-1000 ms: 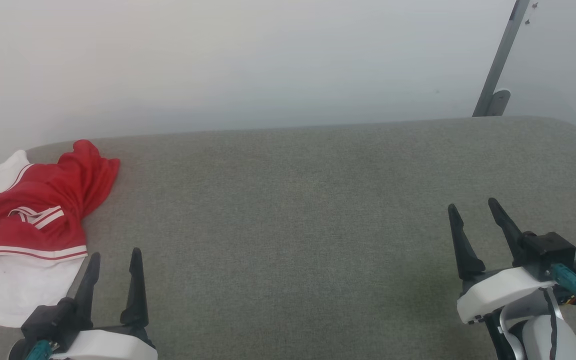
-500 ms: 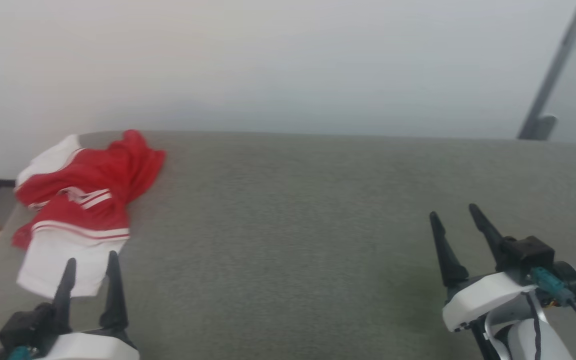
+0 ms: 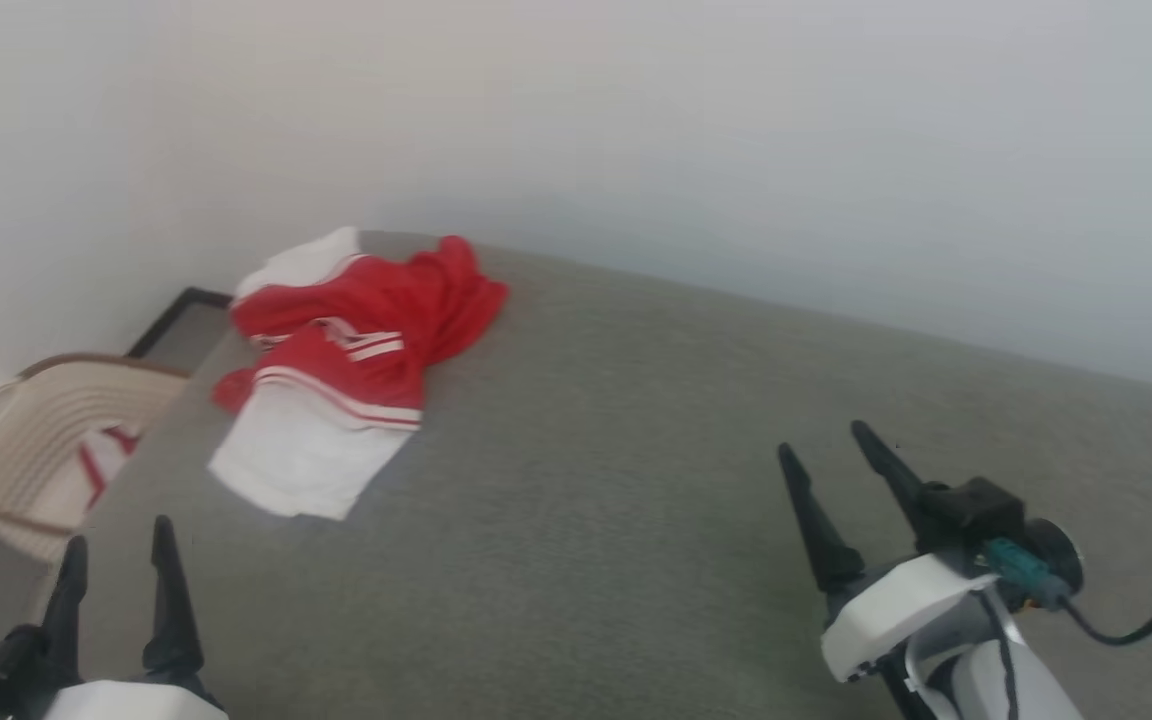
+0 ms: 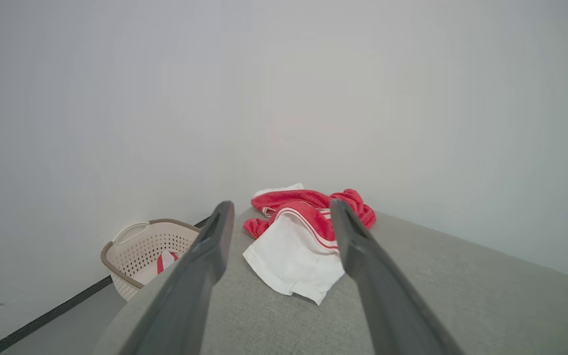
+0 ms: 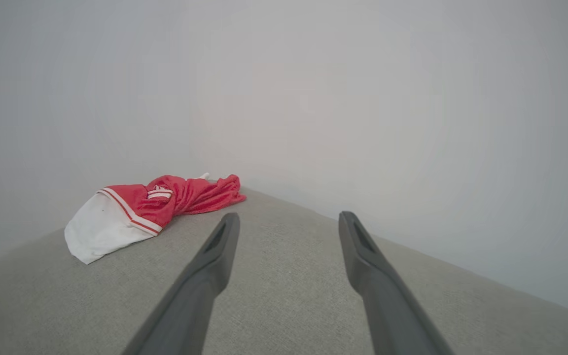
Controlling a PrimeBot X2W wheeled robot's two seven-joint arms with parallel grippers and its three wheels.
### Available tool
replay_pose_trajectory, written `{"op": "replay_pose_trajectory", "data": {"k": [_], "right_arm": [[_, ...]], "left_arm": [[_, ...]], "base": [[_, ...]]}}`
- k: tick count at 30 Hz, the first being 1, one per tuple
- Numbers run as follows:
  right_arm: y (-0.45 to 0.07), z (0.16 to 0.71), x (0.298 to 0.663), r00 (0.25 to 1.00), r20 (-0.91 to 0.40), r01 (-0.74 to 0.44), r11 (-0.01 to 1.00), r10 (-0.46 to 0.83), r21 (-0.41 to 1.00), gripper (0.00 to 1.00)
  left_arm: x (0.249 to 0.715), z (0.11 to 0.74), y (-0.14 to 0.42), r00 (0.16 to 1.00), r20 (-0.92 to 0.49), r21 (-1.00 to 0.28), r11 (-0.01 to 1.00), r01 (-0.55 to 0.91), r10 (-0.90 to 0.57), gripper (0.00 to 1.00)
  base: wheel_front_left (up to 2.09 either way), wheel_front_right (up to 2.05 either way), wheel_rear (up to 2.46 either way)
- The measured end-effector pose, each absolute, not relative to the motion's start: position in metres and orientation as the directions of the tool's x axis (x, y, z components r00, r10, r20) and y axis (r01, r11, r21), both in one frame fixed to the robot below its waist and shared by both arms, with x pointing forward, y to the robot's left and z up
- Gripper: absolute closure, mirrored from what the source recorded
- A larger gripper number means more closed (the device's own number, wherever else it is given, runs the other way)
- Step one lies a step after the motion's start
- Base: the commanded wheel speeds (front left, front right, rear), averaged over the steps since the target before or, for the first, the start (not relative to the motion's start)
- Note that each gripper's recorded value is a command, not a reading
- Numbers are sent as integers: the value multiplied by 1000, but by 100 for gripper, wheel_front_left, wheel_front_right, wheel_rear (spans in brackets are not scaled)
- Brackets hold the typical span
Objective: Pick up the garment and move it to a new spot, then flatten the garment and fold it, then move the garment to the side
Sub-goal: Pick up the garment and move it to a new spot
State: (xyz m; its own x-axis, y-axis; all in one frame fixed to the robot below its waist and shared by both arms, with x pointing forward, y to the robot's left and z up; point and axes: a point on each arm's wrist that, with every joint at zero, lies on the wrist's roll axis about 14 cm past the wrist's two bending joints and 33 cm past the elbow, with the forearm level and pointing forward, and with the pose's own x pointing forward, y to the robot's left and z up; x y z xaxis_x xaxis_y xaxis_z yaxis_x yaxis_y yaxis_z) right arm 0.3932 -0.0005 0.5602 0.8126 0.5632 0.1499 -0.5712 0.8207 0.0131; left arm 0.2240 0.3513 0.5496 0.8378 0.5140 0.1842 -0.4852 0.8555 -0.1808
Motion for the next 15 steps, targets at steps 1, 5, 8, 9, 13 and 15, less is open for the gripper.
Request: {"op": "replay_pose_trajectory", "data": {"k": [1, 5, 8, 9, 13, 15], "right_arm": [[7, 561, 392, 800, 151, -589, 808, 581, 11, 0], [33, 561, 387, 757, 148, -645, 764, 637, 9, 0], [45, 562, 385, 735, 151, -670, 743, 661, 8, 0], [48, 562, 385, 730, 150, -675, 738, 667, 8, 0], [52, 560, 386, 723, 146, -684, 730, 675, 10, 0], [50, 558, 387, 726, 141, -681, 732, 673, 12, 0]], "left_arm": [[217, 549, 355, 827, 183, -183, 845, -503, 532, 0], [195, 551, 366, 792, 183, -195, 811, -552, 583, 0], [183, 550, 370, 775, 180, -201, 794, -573, 605, 0], [180, 551, 371, 770, 182, -202, 789, -580, 612, 0], [177, 553, 373, 760, 181, -217, 779, -589, 625, 0], [179, 552, 374, 759, 174, -225, 776, -589, 627, 0]], "base": [[0, 0, 0], [0, 0, 0], [0, 0, 0], [0, 0, 0], [0, 0, 0], [0, 0, 0]]}}
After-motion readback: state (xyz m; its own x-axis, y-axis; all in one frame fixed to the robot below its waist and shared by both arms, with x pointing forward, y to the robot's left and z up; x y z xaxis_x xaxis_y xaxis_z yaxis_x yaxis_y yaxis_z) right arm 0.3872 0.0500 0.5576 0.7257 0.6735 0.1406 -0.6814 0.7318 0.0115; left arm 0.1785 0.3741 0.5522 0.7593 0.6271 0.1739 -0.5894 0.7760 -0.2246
